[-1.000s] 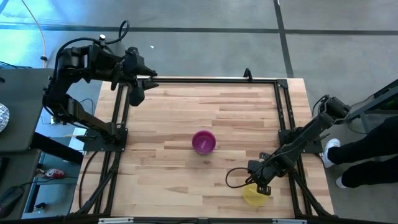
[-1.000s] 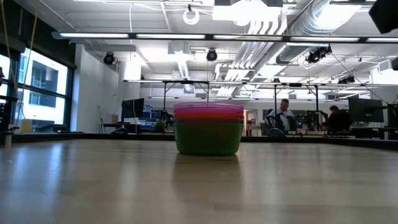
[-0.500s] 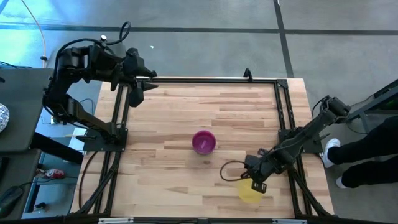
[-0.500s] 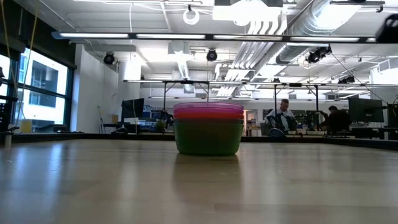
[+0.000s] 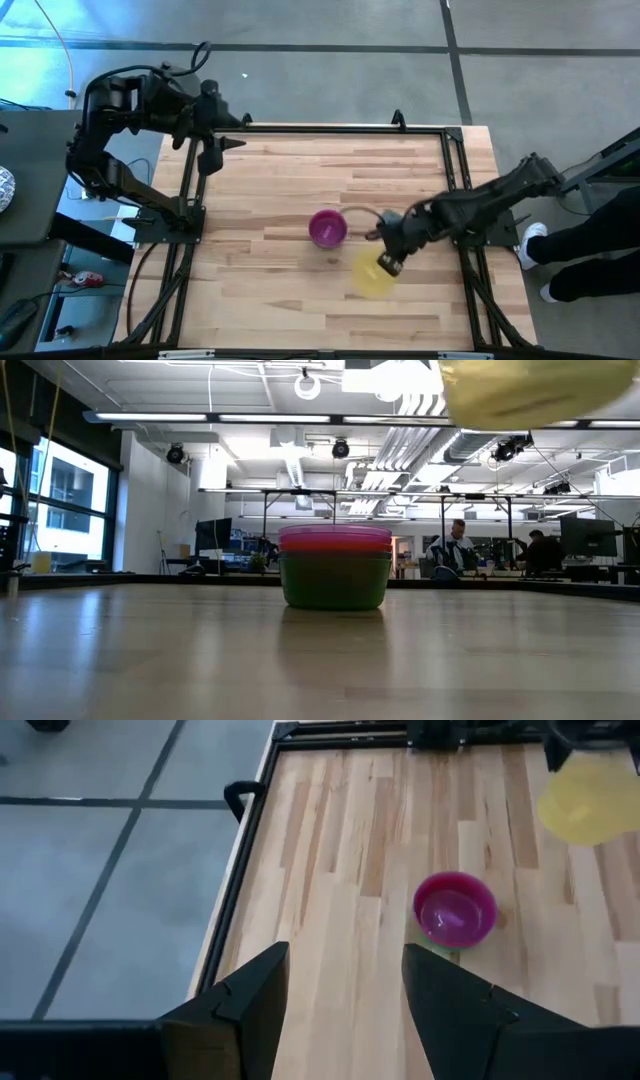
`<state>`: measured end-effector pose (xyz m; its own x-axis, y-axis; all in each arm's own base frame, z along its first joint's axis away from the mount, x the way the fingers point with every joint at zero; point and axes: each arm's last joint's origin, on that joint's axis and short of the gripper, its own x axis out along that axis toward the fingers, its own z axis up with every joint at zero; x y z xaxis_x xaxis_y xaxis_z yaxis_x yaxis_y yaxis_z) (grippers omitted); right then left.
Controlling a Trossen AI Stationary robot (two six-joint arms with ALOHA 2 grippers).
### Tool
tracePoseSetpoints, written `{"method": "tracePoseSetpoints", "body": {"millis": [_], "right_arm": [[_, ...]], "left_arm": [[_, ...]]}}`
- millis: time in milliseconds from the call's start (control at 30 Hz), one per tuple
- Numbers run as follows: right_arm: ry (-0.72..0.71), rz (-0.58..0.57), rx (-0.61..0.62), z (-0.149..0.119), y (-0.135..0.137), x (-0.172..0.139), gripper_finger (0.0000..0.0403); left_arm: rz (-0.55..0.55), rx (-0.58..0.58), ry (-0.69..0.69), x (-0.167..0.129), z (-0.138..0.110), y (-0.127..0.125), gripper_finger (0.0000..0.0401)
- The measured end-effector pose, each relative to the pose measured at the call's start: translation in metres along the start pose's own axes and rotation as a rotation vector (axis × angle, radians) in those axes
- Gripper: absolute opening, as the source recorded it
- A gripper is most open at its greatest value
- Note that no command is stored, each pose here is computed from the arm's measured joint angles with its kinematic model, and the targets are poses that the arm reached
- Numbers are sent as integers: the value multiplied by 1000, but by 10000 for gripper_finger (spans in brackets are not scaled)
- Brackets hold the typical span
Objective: Nest bowls inside each other
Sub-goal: Stack the yellow bowl on the purple bowl
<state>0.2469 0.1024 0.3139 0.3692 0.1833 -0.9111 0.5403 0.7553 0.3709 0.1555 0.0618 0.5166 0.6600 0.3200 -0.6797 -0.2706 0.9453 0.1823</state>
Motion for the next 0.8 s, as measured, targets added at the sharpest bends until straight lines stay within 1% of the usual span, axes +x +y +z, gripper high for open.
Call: {"method": "tracePoseSetpoints", "body": {"millis": [200,400,600,800], "right_arm": [[-82,24,113,35,-12,-16,0],[-118,35,222,63,-29,-18,0],[-139,44,271,95,-40,-1,0],[-78,43,290,119,-47,33,0]], "left_arm": [[4,33,-18,-11,-6,0,184],[15,57,-52,-25,-12,-1,184],[23,66,-87,-38,-20,-1,184],[32,74,-122,-52,-28,-2,184]]}}
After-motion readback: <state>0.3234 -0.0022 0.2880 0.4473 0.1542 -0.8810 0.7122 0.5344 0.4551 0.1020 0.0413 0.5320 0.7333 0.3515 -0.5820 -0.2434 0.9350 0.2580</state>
